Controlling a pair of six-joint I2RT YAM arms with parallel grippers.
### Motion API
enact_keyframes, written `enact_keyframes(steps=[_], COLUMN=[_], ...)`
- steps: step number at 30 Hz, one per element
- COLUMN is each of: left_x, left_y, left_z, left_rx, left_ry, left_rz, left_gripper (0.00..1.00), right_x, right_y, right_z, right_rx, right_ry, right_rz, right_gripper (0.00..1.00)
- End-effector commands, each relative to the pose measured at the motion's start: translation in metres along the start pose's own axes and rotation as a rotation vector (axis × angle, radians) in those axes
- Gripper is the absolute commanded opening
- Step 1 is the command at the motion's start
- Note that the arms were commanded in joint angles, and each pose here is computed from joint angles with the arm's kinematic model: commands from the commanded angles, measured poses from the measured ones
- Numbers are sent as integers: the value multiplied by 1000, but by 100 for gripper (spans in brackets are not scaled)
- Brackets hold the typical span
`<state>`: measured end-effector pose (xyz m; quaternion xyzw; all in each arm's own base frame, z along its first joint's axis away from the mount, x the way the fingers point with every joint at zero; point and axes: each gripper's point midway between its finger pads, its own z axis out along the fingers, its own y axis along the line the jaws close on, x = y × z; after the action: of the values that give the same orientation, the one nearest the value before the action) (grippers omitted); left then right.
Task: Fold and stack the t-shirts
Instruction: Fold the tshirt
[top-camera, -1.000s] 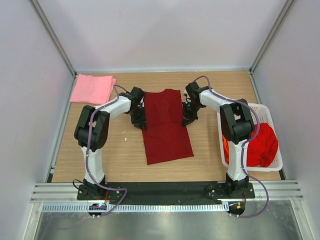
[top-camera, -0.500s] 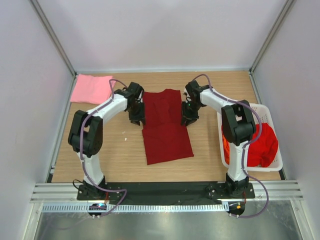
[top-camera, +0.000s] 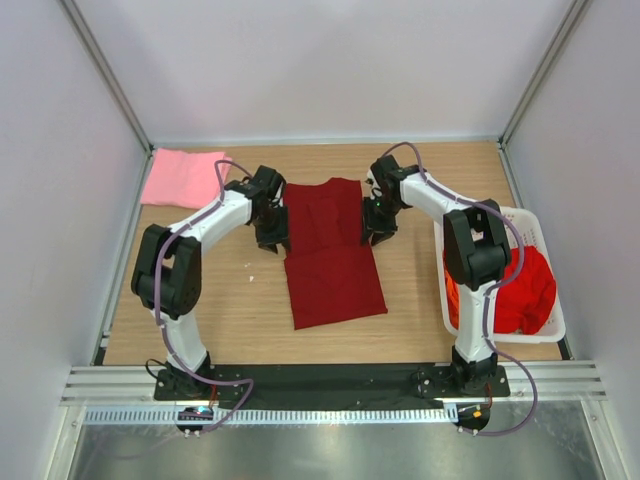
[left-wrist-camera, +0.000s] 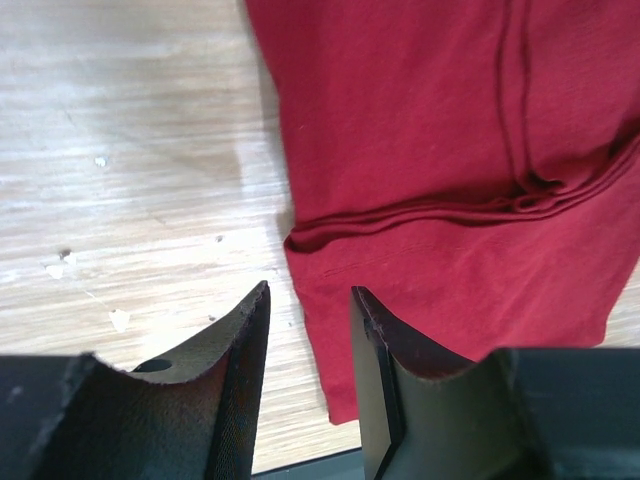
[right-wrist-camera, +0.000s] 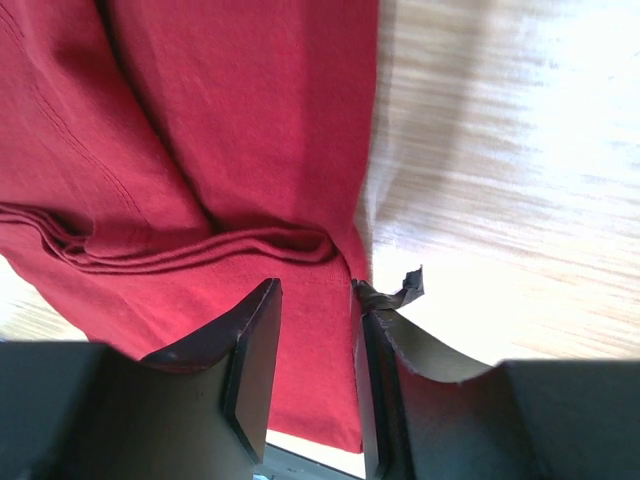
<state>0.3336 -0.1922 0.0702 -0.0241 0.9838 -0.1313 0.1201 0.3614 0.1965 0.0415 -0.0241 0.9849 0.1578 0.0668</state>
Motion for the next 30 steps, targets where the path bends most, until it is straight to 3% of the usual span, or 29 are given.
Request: enact_keyframes(steps=[1,7,11,16,24,25,30], left_x=[4,14,16,13,15,16,14], left_y=[2,8,9,6,7,7,8], left_z=[-9,2,6,5,6,7,8], left_rx=[-3,-18,-23,-14,-16,-15,-21], left_ry=[-14,21,32,25,32,34,36], left_rz=[-17,-37,-42,-47,-42,-42,-44], left_gripper=[39,39,48,52,49,49,49], right_x=[-15,-13,-11,-11,-13,-14,-13], right_y=[8,11,9,6,5,8,8], right_z=[-6,-3,6,13,-4,-9,-23], right_rx=[-17,-36,-34,-26,6,-2,16], right_ry=[-43,-25,-11,2,-27,-38,-56], right_rz=[-23,-18,-15,-8,2,-2,2], right_gripper=[38,36,36,34,11,4,1])
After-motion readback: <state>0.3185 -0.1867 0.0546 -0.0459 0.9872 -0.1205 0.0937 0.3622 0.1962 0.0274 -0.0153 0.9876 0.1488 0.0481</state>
